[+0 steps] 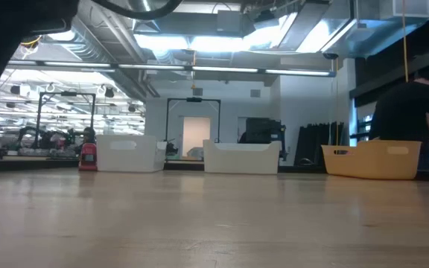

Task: Sort crayons/erasers/pens/pencils in bins
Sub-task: Put the red eraser into the left white bin

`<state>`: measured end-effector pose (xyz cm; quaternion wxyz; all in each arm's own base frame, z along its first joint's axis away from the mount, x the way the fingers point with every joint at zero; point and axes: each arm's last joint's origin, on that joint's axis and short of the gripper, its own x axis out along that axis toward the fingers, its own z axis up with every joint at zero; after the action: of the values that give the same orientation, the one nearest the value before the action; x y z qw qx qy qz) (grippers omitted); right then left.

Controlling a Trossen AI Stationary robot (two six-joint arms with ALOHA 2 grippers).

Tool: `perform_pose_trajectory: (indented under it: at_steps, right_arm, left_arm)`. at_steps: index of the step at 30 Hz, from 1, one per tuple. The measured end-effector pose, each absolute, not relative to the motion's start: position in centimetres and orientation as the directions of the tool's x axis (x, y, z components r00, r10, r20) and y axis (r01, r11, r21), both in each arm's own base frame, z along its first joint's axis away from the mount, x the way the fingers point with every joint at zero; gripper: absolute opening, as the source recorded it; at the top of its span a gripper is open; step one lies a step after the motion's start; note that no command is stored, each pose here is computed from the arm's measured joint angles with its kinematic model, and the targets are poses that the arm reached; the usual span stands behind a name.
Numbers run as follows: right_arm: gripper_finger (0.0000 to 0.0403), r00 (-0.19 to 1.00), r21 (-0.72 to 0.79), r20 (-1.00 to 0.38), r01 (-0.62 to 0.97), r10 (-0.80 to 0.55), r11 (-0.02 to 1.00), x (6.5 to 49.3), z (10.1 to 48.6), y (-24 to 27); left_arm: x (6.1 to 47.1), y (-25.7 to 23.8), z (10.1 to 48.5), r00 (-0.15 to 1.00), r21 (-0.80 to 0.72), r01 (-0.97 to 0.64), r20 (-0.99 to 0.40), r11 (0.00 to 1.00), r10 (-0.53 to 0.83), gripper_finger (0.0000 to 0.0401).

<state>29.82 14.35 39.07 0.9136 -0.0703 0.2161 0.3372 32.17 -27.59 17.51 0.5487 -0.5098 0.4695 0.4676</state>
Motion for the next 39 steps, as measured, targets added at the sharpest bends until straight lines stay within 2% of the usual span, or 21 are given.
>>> perform_pose_trajectory:
  at_steps: [8, 15, 33, 39]
  right_arm:
    - [0.0085, 0.679, 0.017, -0.442, -0.646, 0.586, 0.763, 29.8, 39.1, 14.3]
    - [0.0085, 0.679, 0.017, -0.442, -0.646, 0.586, 0.763, 29.8, 39.1, 14.3]
    - [0.0085, 0.679, 0.017, -0.442, -0.646, 0.586, 0.763, 29.8, 39.1, 14.3]
    - [0.0085, 0.679, 0.017, -0.442, -0.647, 0.586, 0.763, 29.8, 39.1, 14.4]
  left_arm:
    - [32.2, -27.6, 17.5, 0.119, -0.119, -0.992, -0.993, 0.031, 0.021, 0.0232]
    - [31.9, -27.8, 16.6, 0.128, -0.128, -0.991, -0.992, -0.03, 0.01, 0.0231]
    - [31.5, -27.3, 14.5, 0.134, -0.134, -0.991, -0.991, -0.032, 0.0, 0.0231]
    - [31.4, -27.3, 14.4, 0.103, -0.103, -0.995, -0.995, -0.011, -0.011, 0.0199]
